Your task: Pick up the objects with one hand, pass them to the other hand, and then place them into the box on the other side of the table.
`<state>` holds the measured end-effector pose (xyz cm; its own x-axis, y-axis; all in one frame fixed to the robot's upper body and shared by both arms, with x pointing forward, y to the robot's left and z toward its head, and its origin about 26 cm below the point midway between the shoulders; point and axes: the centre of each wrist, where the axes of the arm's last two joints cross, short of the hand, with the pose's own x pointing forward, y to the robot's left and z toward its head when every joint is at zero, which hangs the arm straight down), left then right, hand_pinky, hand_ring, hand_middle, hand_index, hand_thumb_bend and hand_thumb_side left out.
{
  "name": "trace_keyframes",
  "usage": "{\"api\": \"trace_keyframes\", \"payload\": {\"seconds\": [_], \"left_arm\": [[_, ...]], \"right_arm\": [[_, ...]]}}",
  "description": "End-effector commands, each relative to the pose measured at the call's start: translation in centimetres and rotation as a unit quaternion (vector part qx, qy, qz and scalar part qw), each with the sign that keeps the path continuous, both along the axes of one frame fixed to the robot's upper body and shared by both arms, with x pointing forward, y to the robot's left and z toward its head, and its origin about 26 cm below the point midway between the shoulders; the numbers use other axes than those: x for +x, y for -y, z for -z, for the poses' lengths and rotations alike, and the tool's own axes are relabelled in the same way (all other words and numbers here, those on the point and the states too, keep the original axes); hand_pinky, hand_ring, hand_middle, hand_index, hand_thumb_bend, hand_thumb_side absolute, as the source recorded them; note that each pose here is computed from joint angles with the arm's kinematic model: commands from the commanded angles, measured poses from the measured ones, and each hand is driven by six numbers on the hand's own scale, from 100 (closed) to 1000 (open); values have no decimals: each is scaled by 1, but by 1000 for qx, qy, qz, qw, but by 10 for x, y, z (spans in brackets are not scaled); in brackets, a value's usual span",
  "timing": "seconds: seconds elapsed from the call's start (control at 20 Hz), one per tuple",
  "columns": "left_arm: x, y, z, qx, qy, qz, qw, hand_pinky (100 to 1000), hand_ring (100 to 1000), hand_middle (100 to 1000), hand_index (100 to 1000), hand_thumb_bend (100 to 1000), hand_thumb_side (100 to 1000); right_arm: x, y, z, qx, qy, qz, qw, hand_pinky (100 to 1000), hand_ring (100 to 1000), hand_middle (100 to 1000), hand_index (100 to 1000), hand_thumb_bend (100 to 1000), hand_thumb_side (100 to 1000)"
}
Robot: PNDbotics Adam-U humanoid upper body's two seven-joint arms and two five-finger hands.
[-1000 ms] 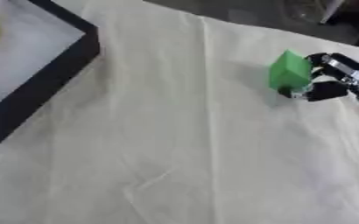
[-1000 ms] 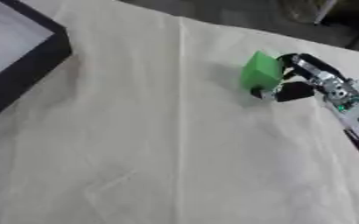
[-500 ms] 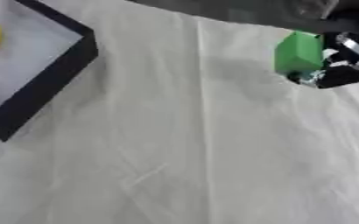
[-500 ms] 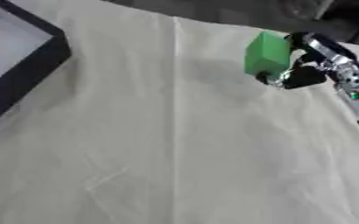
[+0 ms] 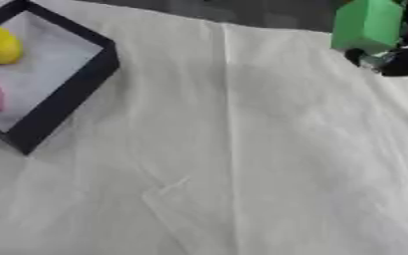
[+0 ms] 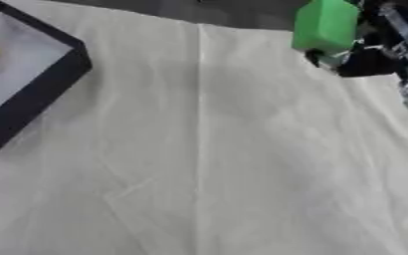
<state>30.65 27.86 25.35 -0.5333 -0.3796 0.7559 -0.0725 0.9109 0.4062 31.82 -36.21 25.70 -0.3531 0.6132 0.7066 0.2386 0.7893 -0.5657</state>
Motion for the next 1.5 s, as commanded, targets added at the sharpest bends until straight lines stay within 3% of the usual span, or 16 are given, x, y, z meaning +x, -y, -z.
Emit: {"api": "trace_keyframes", "payload": {"seconds": [0.05,0.3,0.6,0.85,1.05,1.5], "left_arm": [[-4,-6,-13,12,23,-2,1000,966,627,626,656,100,628],[-4,-4,-24,21,56,26,998,949,623,626,657,100,605],[-3,2,-33,18,104,72,992,925,612,616,654,100,615],[-3,7,-44,27,143,105,984,910,615,616,656,100,563],[-4,14,-56,61,175,133,974,896,623,624,664,100,455],[-7,36,-76,217,171,186,943,886,660,662,710,100,248]], "right_arm": [[-2,-17,-6,30,37,-1,999,293,776,342,352,370,100],[3,-44,5,77,64,-2,995,303,783,343,352,334,100],[14,-71,25,146,69,-12,987,308,789,341,351,289,100],[20,-86,46,164,33,-34,985,301,793,341,351,281,100],[22,-97,61,162,-4,-62,985,298,798,342,352,274,112],[22,-110,80,135,-44,-97,985,303,798,342,351,277,123]]}}
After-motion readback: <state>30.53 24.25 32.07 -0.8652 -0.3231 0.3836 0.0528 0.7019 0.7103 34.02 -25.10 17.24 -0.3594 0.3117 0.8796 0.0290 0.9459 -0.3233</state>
